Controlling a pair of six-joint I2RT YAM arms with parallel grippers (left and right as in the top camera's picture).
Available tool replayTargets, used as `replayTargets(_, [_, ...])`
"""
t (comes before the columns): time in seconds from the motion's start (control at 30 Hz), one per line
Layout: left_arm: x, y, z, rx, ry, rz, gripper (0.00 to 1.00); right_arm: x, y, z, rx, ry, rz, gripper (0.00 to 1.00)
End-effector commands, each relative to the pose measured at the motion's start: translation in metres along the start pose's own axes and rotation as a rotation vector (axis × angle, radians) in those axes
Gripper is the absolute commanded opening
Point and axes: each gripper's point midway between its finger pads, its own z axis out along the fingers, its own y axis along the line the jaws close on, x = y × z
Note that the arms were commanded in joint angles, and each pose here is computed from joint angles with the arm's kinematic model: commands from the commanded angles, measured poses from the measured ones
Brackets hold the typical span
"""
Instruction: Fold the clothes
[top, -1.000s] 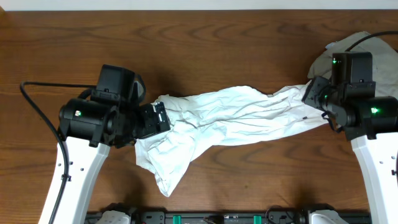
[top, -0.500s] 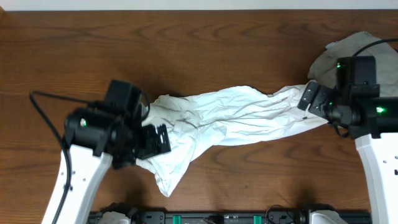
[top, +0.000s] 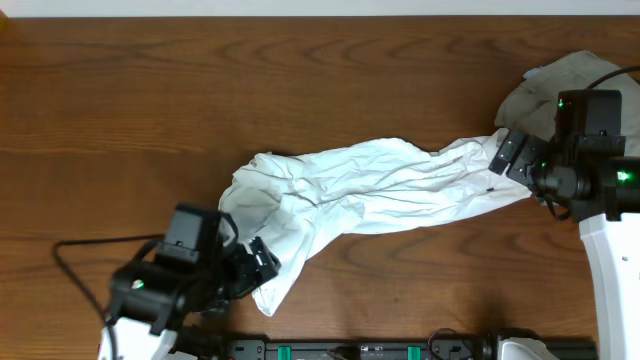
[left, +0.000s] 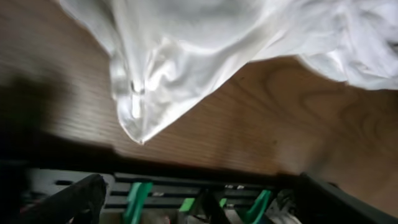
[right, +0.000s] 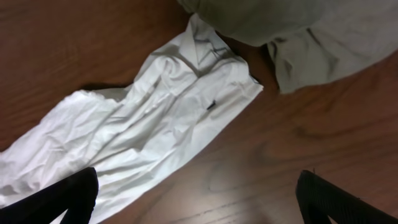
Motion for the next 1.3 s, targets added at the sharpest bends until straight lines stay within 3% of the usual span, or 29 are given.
replayTargets(0.0, [0.018,0.011,0.023,0.004,0.109,-0.086,0.98,-0.004,0.002,-0.004,-0.018,-0.007,-0.001,0.99])
replayTargets(0.57, [0.021,0.039,0.068,-0.042,0.182,0.019,0.98,-0.003,0.009,-0.004,-0.053,-0.002,-0.026,0.99])
replayTargets(0.9, [0.007,0.036,0.092,-0.066,0.218,0.083,0.99,-0.004,0.009,-0.004,-0.055,-0.005,-0.025,0.99])
replayTargets(1.27, [0.019,0.022,0.111,-0.061,0.270,0.200,0.98,-0.004,0.009,-0.004,-0.054,-0.006,-0.025,0.99])
